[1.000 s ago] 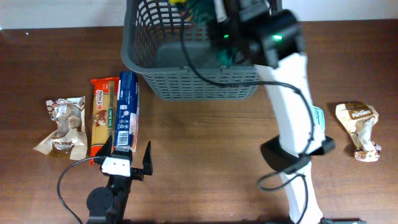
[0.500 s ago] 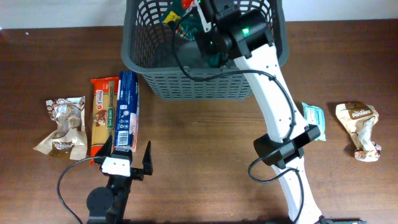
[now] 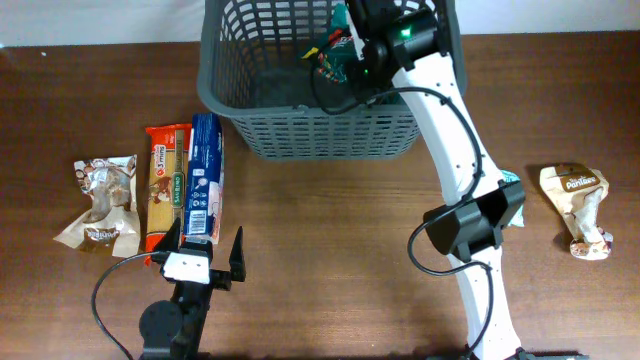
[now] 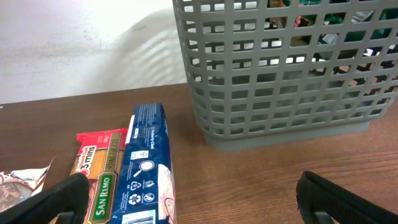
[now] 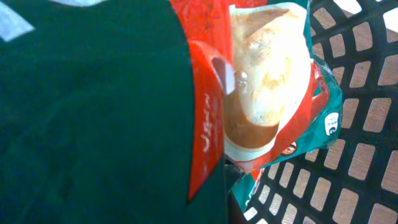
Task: Pack container
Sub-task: 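Lift the Nescafe bag with the right gripper and drop it into the basket, then move the right gripper to the beige Pantree rice bag and grasp it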
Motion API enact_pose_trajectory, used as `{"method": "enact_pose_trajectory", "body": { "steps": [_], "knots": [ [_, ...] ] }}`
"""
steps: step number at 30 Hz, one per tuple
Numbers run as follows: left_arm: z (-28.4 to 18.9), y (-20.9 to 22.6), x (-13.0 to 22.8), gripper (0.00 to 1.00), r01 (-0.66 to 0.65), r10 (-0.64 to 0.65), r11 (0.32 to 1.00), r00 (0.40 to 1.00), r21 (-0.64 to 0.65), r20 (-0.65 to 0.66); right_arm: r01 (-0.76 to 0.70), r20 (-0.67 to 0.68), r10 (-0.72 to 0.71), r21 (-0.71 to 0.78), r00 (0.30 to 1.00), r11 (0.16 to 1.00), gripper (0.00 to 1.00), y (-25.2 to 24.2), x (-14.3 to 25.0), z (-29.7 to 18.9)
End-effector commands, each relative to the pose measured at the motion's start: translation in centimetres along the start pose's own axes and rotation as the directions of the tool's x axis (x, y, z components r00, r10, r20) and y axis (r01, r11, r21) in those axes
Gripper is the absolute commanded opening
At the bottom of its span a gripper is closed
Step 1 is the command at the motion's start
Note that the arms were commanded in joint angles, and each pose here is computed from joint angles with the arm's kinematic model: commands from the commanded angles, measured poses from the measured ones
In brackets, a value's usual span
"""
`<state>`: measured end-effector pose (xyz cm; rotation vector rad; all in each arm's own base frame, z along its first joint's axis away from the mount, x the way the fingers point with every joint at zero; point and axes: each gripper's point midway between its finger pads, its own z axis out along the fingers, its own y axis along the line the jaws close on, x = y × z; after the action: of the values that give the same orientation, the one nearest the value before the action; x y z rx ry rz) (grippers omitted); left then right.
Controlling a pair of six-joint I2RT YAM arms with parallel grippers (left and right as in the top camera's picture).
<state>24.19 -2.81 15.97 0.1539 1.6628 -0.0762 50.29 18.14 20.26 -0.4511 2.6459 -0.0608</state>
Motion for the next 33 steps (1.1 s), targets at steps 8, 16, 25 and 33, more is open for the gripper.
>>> {"method": "enact_pose_trajectory", "body": {
  "steps": [8,16,25,33],
  "knots": [
    [0.0,-0.2,0.1,0.99,0.006,-0.006,1.000,1.000,0.009,0.002,-0.019,0.061,0.018,0.020,0.998,1.000,0.37,-0.7,-1.3,-1.1],
    [0.0,-0.2,0.1,0.99,0.006,-0.006,1.000,1.000,0.009,0.002,-0.033,0.173,0.033,-0.002,0.984,0.999,0.73,-1.1,-2.8,-6.0],
    [0.0,-0.2,0.1,0.99,0.006,-0.006,1.000,1.000,0.009,0.002,-0.041,0.428,0.023,0.032,0.903,0.999,0.79,-4.0,-3.0,-20.4],
    [0.0,-0.2,0.1,0.99,0.006,-0.006,1.000,1.000,0.009,0.002,-0.346,0.528,0.226,0.139,0.819,0.928,0.78,-17.1,2.9,-29.0]
  ]
}}
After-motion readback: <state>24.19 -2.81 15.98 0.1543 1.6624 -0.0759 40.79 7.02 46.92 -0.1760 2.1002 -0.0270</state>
